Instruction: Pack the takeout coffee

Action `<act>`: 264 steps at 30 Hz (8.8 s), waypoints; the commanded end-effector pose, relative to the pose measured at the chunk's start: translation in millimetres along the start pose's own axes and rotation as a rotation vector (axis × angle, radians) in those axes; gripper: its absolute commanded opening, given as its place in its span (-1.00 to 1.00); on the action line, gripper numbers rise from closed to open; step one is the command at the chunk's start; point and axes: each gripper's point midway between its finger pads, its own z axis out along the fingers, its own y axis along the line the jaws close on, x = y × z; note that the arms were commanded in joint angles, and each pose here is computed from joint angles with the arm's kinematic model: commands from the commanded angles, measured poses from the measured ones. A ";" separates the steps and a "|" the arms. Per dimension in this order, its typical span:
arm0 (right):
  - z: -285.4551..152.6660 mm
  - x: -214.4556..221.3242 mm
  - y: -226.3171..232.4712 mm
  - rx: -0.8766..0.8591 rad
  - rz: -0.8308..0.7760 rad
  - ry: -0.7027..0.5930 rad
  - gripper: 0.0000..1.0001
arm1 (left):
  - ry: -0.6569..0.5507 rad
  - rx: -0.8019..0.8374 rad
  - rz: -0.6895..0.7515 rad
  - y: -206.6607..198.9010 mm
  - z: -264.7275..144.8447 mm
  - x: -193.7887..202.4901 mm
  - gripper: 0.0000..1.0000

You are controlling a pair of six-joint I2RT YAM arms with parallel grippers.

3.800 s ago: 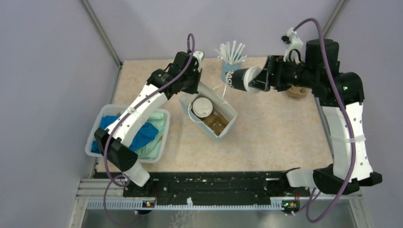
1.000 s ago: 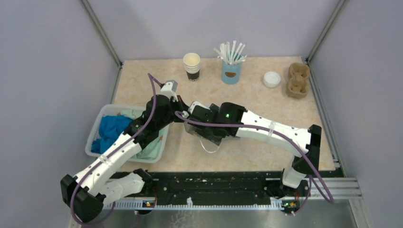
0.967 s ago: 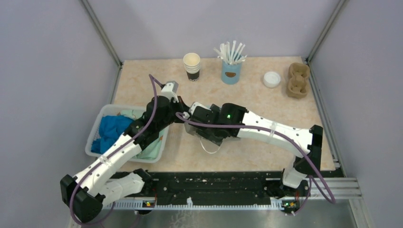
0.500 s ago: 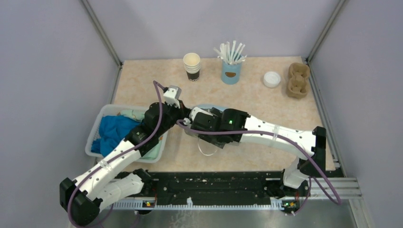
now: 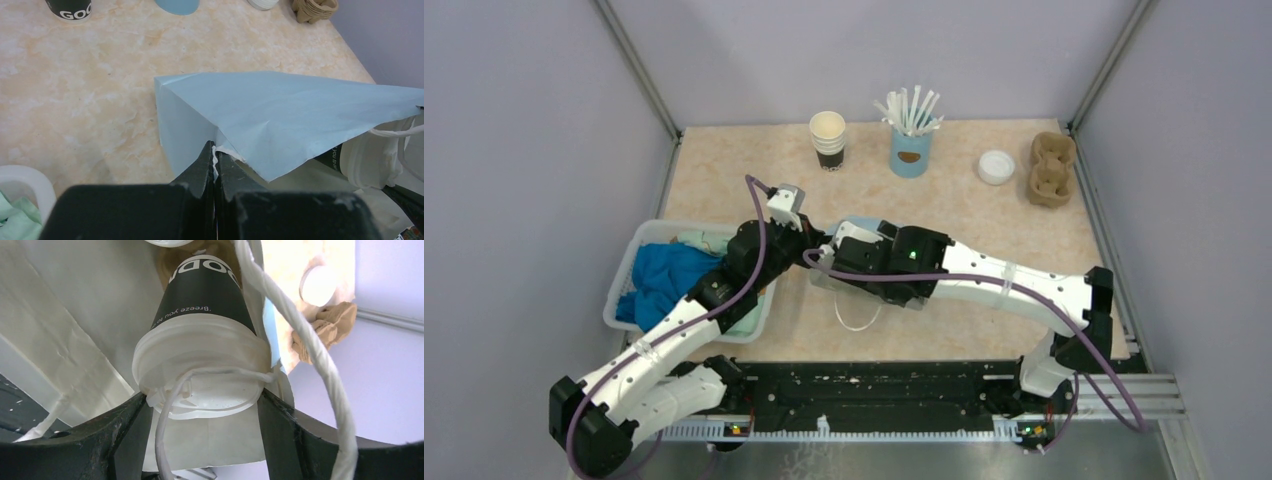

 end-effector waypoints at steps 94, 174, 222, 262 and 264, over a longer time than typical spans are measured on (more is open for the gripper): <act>109.1 12.0 -55.6 0.126 -0.017 -0.091 -0.05 | 0.117 -0.010 0.068 -16.1 6.8 0.6 -1.00; 80.1 -24.2 17.5 -0.233 0.135 -0.171 -0.03 | 0.254 0.014 0.016 -29.6 -17.4 10.9 -1.00; 100.9 -24.6 -64.9 0.091 0.098 -0.240 -0.06 | 0.090 0.024 0.159 -21.9 32.1 -0.5 -1.00; 95.7 -26.7 -57.8 -0.056 -0.075 -0.402 -0.11 | 0.163 -0.125 0.147 -2.7 33.9 -5.1 -1.00; 100.2 -25.2 -62.9 -0.016 -0.095 -0.390 -0.12 | 0.163 -0.128 0.146 -2.0 34.0 -4.7 -1.00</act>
